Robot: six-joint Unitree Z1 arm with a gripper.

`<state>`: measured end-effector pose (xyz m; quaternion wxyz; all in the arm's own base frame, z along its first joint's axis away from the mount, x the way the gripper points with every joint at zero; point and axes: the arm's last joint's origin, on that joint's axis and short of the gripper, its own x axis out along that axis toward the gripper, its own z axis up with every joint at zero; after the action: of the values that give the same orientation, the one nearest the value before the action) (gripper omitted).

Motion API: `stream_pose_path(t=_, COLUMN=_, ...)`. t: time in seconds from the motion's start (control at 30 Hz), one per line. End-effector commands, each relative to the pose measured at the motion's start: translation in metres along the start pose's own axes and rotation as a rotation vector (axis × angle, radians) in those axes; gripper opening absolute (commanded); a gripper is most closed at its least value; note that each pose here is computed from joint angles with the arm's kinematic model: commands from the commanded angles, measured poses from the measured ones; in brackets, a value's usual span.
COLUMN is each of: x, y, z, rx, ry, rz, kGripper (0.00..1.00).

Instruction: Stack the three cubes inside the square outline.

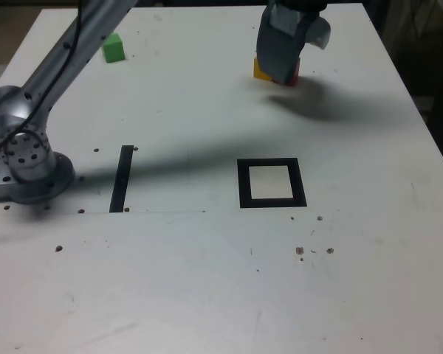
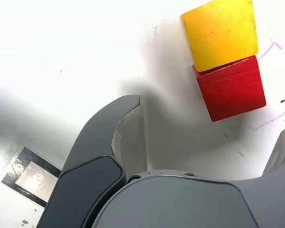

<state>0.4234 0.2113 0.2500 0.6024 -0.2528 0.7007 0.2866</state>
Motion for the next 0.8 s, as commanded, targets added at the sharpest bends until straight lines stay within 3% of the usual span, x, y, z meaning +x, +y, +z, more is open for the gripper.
stream_pose_path(t=0.0, x=0.002, y=0.000, z=0.000, rx=-0.005, ry=0.020, rz=0.001, kGripper=0.97)
stream_pose_path(t=0.43, x=0.012, y=0.002, z=0.008, rx=-0.037, ry=0.038, rz=-0.028, kGripper=0.97)
stream_pose_path(t=0.77, x=0.016, y=0.010, z=0.022, rx=-0.062, ry=0.011, rz=-0.037, kGripper=0.97)
